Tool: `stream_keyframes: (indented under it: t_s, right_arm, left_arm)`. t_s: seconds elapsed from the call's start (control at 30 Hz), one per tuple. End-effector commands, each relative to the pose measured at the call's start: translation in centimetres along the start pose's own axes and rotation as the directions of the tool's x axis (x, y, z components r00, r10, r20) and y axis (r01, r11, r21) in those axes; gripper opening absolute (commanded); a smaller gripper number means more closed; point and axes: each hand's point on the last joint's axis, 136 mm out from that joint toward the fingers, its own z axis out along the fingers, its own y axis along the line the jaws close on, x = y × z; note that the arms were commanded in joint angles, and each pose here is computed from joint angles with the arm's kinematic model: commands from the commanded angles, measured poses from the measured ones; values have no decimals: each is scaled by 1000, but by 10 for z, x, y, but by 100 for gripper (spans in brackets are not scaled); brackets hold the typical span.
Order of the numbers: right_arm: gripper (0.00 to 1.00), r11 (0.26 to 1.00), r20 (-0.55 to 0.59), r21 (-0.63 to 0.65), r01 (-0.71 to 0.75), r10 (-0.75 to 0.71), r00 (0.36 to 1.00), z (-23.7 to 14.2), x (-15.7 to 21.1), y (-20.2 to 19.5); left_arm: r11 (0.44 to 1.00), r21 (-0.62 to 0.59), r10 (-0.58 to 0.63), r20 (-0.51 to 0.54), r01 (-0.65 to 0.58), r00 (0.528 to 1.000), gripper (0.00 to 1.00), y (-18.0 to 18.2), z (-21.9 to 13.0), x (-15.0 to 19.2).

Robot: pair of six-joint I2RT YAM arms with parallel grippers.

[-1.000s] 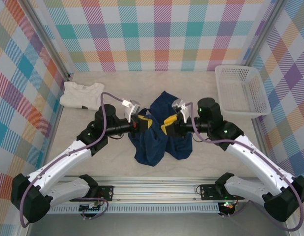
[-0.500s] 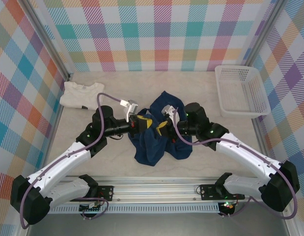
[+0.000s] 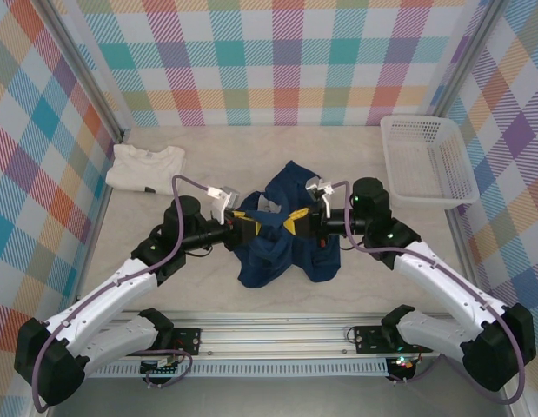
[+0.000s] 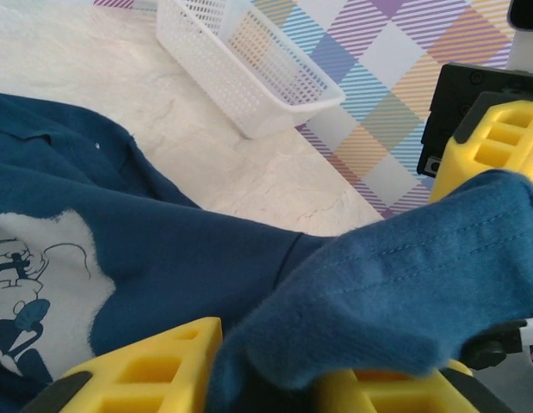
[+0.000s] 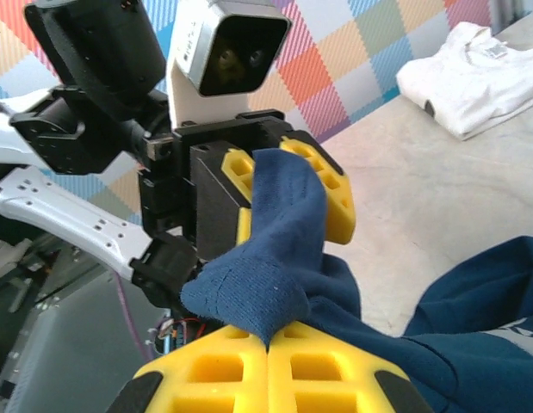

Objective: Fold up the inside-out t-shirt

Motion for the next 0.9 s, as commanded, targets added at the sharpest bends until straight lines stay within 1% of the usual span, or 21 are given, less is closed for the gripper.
stream_keyframes:
  t_s: [0.0,0.07,0.1,0.13,0.17,0.2,0.23,0.27,0.37,0.43,0.47,0.57,0.63,0.73,0.87]
  right_arm:
    - [0,994,37,-112,14,-10,999,-3,-12,16]
    - [0,993,31,-121,3,1,1000,-2,-12,15]
    - [0,993,30,-120,-4,8,1000,-2,-12,14]
    - [0,994,30,-113,-12,16,999,-1,-12,11]
    - [0,994,30,-104,-21,24,999,0,-13,9]
    - [0,996,30,-89,-29,32,999,1,-14,6]
    - [0,997,28,-59,-49,51,998,3,-14,0]
    - [0,998,29,-41,-57,58,998,3,-15,-4]
    - [0,997,37,-2,-73,73,997,4,-17,-11]
    - [0,996,44,20,-86,85,995,4,-18,-15]
    - [0,996,46,24,-89,88,995,4,-19,-16]
    - [0,994,50,31,-101,99,994,5,-20,-18]
    - [0,994,50,30,-104,103,993,5,-21,-18]
    - [0,994,50,26,-105,104,993,4,-21,-16]
    - [0,994,46,23,-105,103,994,4,-19,-16]
  left_arm:
    - [998,-69,15,6,-15,1000,35,12,-4,-2]
    - [987,-158,6,9,-5,1000,41,26,-8,-2]
    - [975,-220,4,14,0,1000,46,36,-12,-4]
    - [957,-292,-4,23,10,1000,48,46,-17,-5]
    - [943,-331,-6,32,16,999,50,51,-23,-7]
    - [940,-340,1,43,14,999,55,50,-29,-10]
    - [950,-314,9,49,7,999,60,43,-32,-11]
    - [962,-274,18,56,-2,998,62,33,-34,-13]
    - [994,-95,54,75,-47,996,66,-8,-42,-17]
    - [996,-6,85,73,-85,994,66,-31,-46,-16]
    - [994,34,100,66,-103,993,63,-40,-47,-14]
    - [975,170,140,33,-143,990,48,-69,-45,-6]
    - [959,242,155,-2,-150,988,42,-83,-39,-2]
    - [961,233,162,-49,-147,986,42,-79,-22,-1]
    - [975,169,156,-56,-145,986,45,-65,1,-13]
